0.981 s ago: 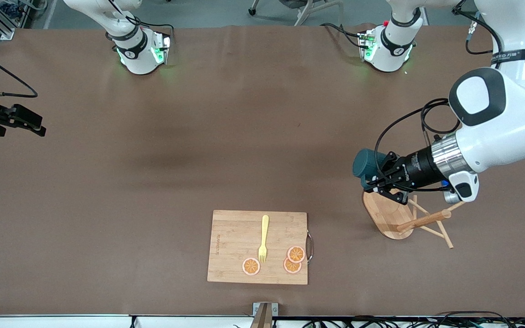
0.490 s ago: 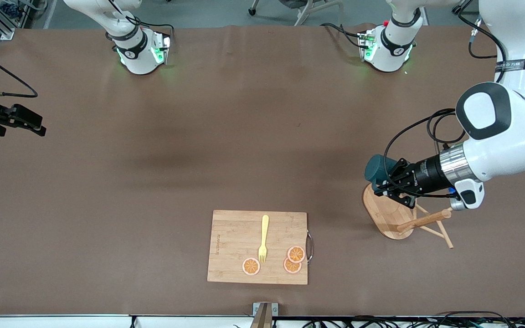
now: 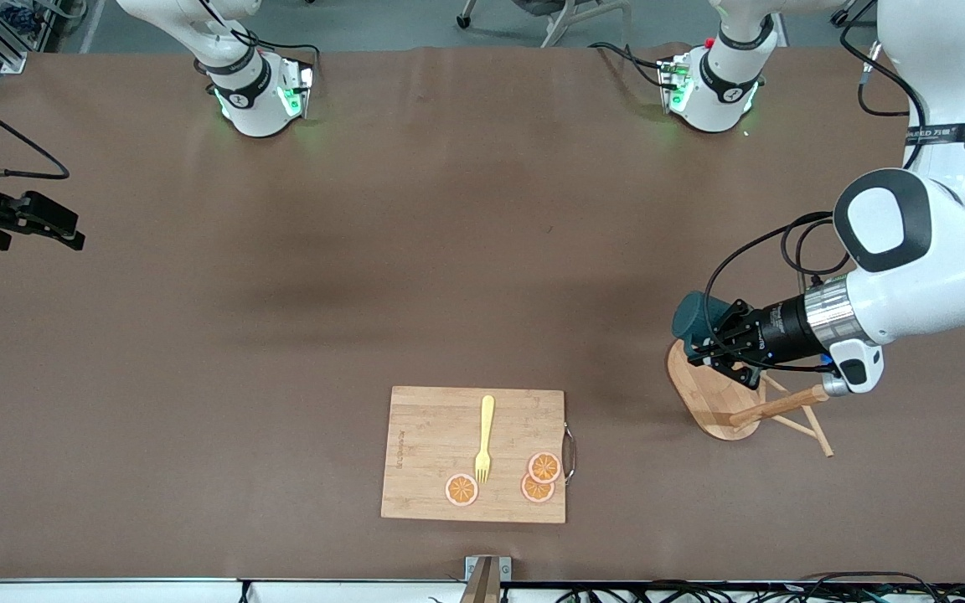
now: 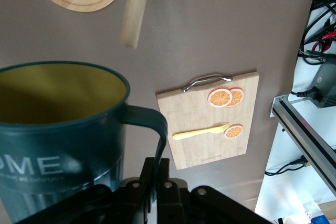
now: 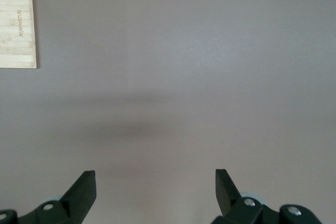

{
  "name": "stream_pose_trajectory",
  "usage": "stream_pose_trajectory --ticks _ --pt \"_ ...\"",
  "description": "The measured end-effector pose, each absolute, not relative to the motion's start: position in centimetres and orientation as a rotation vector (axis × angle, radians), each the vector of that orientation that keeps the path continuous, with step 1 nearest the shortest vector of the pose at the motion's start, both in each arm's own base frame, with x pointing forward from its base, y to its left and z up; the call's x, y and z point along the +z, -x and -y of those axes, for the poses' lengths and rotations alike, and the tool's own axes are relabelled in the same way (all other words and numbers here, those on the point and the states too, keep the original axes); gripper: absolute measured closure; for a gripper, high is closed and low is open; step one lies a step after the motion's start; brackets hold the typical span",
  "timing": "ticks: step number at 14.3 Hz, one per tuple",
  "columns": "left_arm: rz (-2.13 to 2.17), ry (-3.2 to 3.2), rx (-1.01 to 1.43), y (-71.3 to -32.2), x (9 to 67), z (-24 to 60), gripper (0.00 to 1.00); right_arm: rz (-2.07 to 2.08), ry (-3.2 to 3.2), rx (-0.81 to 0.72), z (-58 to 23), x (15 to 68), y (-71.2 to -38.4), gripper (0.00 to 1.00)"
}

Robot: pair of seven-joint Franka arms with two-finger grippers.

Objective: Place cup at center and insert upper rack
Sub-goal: 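Carry the mug to the wooden mug tree and hang it on a peg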

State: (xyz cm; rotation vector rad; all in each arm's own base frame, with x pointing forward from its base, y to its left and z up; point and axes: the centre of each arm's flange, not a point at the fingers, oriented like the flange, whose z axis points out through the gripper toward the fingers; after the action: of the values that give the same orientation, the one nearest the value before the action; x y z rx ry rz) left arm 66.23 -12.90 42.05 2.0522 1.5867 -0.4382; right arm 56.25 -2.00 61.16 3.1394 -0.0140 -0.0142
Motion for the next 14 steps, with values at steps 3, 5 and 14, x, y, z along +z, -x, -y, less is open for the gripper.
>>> stream_pose_trajectory --ticks 3,5,14 --pt "-1.563 -2.065 -0.418 -66.4 42.1 12.3 0.95 0.014 -3.139 -0.015 2.0 61.2 -56.2 0.00" --pt "-1.566 -2.055 -0.398 -66.7 42.4 11.2 0.95 0.014 -3.139 -0.015 2.0 61.2 -56.2 0.00" --pt "-1.562 -2.036 -0.332 -67.9 42.1 9.2 0.95 0.015 -3.139 -0.023 2.0 61.1 -56.2 0.00"
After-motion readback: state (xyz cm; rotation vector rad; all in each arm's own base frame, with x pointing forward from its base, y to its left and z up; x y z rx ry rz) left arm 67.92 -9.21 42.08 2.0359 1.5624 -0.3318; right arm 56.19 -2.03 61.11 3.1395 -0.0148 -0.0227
